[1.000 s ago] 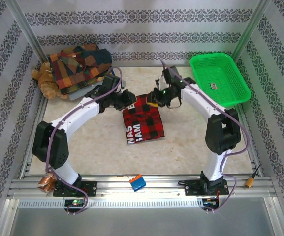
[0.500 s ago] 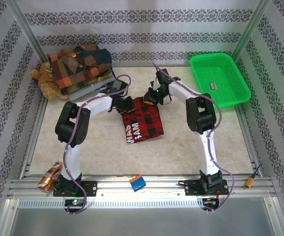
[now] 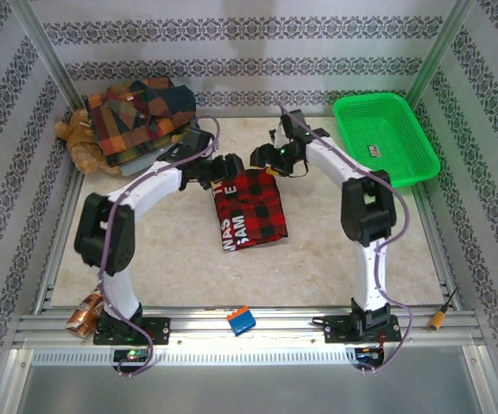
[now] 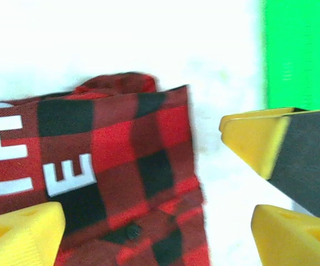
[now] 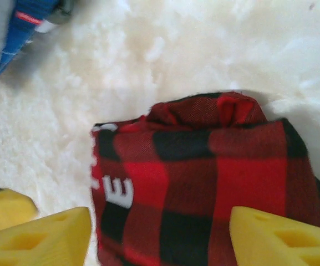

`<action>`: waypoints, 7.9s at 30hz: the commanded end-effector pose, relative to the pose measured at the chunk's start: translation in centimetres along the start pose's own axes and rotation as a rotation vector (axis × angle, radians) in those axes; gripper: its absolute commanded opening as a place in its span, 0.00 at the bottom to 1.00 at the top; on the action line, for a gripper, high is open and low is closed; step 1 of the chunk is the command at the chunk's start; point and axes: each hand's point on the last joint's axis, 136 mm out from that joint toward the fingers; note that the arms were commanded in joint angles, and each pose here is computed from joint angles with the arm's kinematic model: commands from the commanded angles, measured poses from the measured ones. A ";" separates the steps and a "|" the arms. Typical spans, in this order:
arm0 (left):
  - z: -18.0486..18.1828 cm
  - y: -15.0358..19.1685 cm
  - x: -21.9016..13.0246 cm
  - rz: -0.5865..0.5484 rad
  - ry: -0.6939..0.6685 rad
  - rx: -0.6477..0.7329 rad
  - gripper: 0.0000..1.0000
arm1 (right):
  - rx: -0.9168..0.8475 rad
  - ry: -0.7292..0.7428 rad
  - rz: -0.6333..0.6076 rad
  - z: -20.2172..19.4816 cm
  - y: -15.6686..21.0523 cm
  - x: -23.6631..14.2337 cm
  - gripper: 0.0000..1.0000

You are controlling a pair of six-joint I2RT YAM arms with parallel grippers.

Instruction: Fold and stack the long sleeve shirts

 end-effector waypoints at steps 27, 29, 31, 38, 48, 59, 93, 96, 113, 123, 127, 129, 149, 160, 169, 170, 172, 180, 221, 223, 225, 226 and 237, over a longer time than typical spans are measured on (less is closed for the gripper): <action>4.1 3.6 -12.4 -0.128 0.083 -0.031 1.00 | -0.037 0.252 0.319 -8.6 11.0 9.6 0.64; 4.3 3.7 -12.7 -0.131 0.076 -0.028 1.00 | -0.040 0.266 0.338 -8.4 11.7 10.2 0.57; 4.5 3.6 -13.0 -0.138 0.068 -0.025 1.00 | -0.055 0.290 0.357 -8.3 12.4 10.7 0.50; 5.3 3.2 -14.2 -0.154 0.041 -0.023 1.00 | -0.073 0.383 0.356 -8.5 14.0 11.4 0.17; 5.9 2.1 -14.5 -0.175 0.028 0.007 1.00 | -0.167 0.603 0.097 -9.2 9.2 3.4 0.00; 5.9 -3.9 -16.4 -0.243 0.012 0.060 1.00 | -0.460 1.118 -0.360 -10.6 0.4 -16.7 0.00; 7.8 0.9 -14.0 -0.195 0.083 -0.120 1.00 | -0.438 0.400 0.245 3.7 24.0 5.1 0.72; 8.1 1.4 -13.1 -0.181 0.090 -0.155 1.00 | -0.380 0.226 0.243 7.6 24.9 1.6 0.78; 1.8 10.9 5.0 0.179 0.097 -0.181 0.29 | 0.064 0.398 0.038 -10.9 9.6 -5.2 0.21; 5.4 14.2 10.0 0.273 -0.073 -0.226 0.17 | 0.165 0.414 0.175 -15.6 12.8 -0.9 0.13; 7.1 11.8 10.5 0.267 -0.117 -0.167 0.16 | 0.191 0.394 0.242 -14.9 16.4 0.6 0.13; 7.8 10.0 10.9 0.255 -0.108 -0.137 0.16 | 0.208 0.379 0.272 -13.8 18.2 1.4 0.13; -4.4 0.3 12.6 0.246 0.566 0.190 0.34 | 0.342 -0.112 0.287 7.3 19.6 9.2 0.37; 2.1 -4.6 7.9 0.155 0.252 0.139 0.43 | 0.174 0.063 0.142 -0.6 14.7 -4.4 0.65; 5.2 -2.4 11.9 0.270 0.008 0.212 0.33 | -0.028 0.306 0.151 -9.9 8.4 -3.9 0.64; 5.5 -2.4 12.2 0.273 -0.009 0.217 0.33 | -0.032 0.309 0.167 -10.4 8.3 -3.2 0.64; 6.1 -2.2 12.9 0.283 -0.038 0.220 0.32 | -0.037 0.294 0.191 -10.7 8.1 -1.9 0.64; 7.2 -0.2 15.6 0.357 -0.083 0.239 0.31 | -0.032 0.248 0.213 -11.0 7.4 1.2 0.63; -2.0 -1.8 14.8 0.261 0.189 0.311 0.37 | -0.027 0.076 0.186 -9.1 5.9 4.0 0.26; -3.2 -4.2 12.9 0.207 0.200 0.324 0.53 | -0.018 0.078 0.198 -9.4 6.4 4.0 0.32; -3.8 -6.4 10.6 0.163 0.190 0.325 0.67 | -0.014 0.088 0.200 -9.7 6.7 4.0 0.40; -4.0 -7.1 9.7 0.147 0.184 0.326 0.71 | -0.011 0.089 0.199 -9.8 6.7 3.9 0.42; 2.6 -6.3 -7.0 0.121 -0.267 0.291 0.99 | -0.042 0.096 -0.051 -8.0 4.2 -3.5 0.88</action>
Point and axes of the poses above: each hand's point on the last joint's axis, 136 mm out from that joint toward the fingers, its own x axis out along the fingers, its own z axis along the line the jaws close on, y = z × x, and after that the axes turned 14 degrees about x, right-handed
